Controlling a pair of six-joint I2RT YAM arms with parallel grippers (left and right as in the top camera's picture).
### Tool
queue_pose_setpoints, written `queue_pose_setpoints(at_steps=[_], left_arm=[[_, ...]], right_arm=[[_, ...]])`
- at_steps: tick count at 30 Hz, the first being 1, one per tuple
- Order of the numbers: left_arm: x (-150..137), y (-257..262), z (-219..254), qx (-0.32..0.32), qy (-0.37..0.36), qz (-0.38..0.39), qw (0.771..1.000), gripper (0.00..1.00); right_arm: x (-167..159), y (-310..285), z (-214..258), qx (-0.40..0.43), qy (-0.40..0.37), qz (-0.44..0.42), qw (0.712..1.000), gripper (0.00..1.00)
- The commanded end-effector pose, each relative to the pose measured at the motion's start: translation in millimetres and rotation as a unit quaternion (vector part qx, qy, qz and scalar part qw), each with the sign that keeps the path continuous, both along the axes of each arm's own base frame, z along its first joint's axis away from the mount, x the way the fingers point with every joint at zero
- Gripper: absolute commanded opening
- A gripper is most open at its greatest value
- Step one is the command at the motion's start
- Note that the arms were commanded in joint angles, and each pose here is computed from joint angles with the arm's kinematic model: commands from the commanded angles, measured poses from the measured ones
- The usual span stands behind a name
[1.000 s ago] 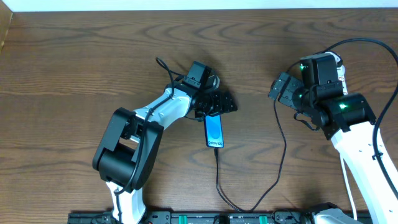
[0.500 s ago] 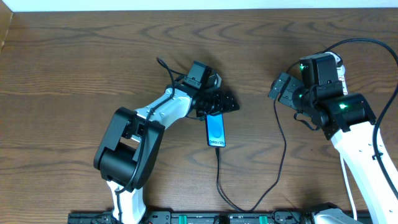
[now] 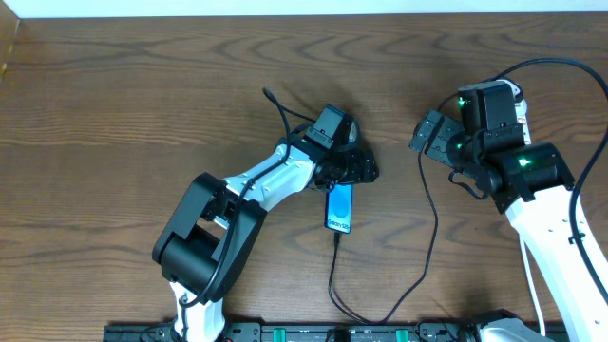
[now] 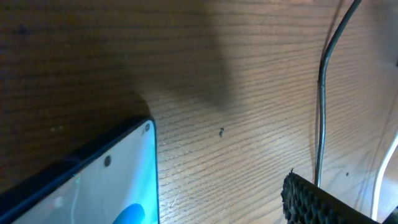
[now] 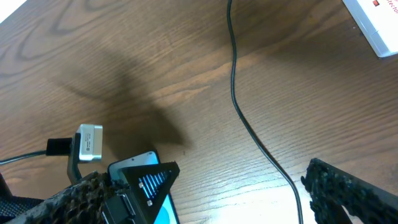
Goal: Plug charger to phone and switch on socket
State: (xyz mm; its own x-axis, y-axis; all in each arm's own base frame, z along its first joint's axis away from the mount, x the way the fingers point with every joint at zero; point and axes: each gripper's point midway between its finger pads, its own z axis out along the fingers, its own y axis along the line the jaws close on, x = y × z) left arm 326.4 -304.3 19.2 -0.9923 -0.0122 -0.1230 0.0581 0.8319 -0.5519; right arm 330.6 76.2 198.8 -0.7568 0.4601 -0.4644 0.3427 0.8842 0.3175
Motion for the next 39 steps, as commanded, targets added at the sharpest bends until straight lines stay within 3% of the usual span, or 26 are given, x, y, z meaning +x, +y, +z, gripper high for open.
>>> queue_pose_setpoints(at_steps=[1,12,19,28,35,39], left_arm=[[-8.4,40.6,-51.8,0.092,0.033,0.037,0.995,0.86],[14.3,77.9,-57.1,0.141,0.013,0.086,0.986,0.86],[21.8,111.0,-60.0,0.153,0.036,0.119,0.980,0.86],[22.5,170.0,-57.0,0.189,0.054,0.108,0.975,0.86],[16.0,235.0,-19.1,0.265,0.036,0.092,0.959,0.86],[7.1,277.3,29.7,0.357,0.002,0.115,0.927,0.86]], right_arm=[[1.8,-1.3,2.1,-0.007,-0.005,0.002,1.000,0.99],[1.7,-1.4,2.0,-0.007,-0.004,0.002,1.000,0.99],[1.6,-1.4,2.0,-0.007,-0.004,0.002,1.000,0.99],[1.3,-1.8,1.7,-0.008,-0.003,0.001,1.000,0.99],[2.0,-5.8,2.0,-0.018,-0.006,-0.005,1.000,0.99],[2.3,-6.2,2.1,-0.019,-0.006,-0.006,1.000,0.99]])
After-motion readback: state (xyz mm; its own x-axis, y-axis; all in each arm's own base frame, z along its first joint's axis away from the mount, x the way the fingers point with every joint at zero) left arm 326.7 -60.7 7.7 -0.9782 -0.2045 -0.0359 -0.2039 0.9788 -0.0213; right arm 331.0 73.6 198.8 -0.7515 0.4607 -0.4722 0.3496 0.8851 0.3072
